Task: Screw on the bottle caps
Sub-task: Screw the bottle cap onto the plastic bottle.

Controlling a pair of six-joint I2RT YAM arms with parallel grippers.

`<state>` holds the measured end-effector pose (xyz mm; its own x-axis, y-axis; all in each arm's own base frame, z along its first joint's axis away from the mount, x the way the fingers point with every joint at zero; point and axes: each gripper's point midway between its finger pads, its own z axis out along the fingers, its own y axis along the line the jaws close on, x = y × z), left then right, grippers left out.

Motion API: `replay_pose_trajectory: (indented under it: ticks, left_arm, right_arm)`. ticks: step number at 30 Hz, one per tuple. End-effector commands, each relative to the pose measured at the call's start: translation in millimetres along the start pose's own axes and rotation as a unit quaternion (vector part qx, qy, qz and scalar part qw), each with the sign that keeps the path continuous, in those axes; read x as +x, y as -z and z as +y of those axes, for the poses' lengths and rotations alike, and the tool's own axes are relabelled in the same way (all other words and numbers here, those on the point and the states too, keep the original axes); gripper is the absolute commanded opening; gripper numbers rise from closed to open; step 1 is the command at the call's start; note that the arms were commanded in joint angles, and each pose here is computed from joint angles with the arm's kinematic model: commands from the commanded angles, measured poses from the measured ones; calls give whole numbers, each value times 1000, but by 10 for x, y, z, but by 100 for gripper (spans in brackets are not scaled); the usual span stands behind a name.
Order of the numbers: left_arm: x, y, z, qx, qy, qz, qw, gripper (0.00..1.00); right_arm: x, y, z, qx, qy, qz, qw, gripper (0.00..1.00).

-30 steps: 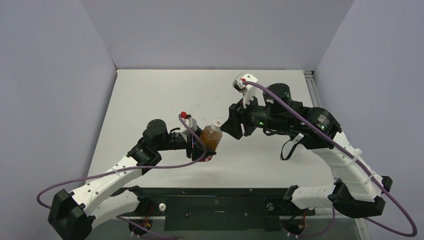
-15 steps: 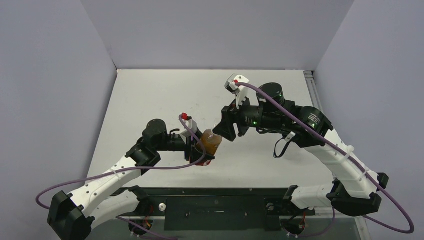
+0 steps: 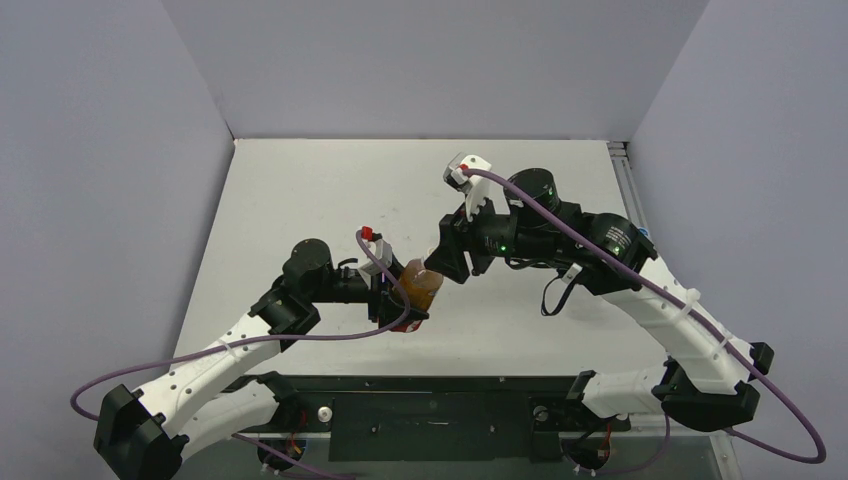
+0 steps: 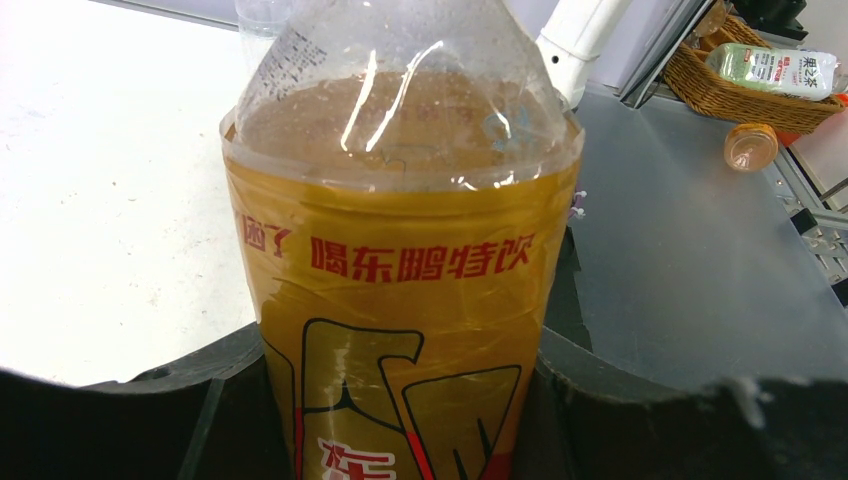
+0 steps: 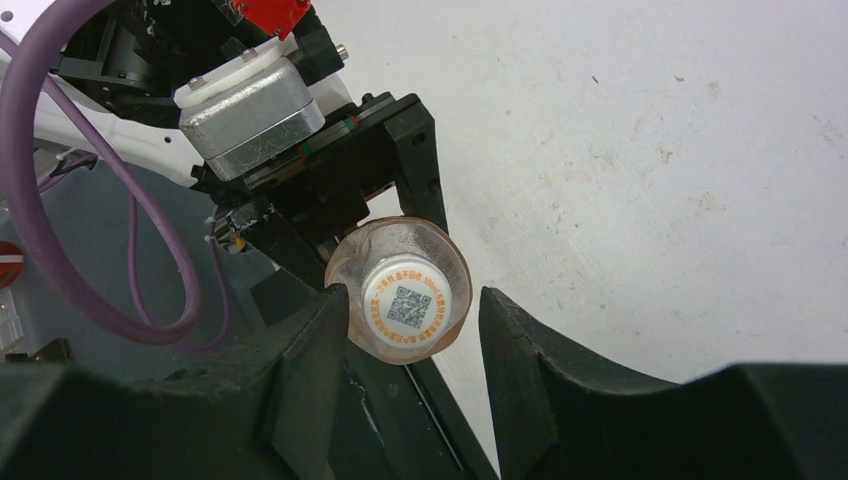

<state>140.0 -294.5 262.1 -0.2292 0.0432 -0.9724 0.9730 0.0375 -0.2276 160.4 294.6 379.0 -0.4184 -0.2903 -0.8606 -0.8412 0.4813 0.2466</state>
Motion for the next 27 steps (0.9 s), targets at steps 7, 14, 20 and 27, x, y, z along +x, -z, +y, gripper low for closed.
replay_pose_trajectory:
  ticks: [7, 14, 20, 27]
  left_arm:
    - [-254, 16, -77, 16, -30, -19, 999, 0]
    - [-240, 60, -331, 79, -20, -6, 997, 0]
    - [-289, 138, -574, 128, -6, -6, 992, 0]
    - [-308, 187, -702, 154, 5, -5, 988, 0]
  right_arm:
    - [-91, -68, 52, -9, 5, -17, 1000, 25]
    - [-34, 52, 253, -70, 31, -11, 997, 10]
    - [9, 138, 431, -126, 50, -8, 991, 5]
    - [77, 131, 522, -159, 63, 11, 985, 3]
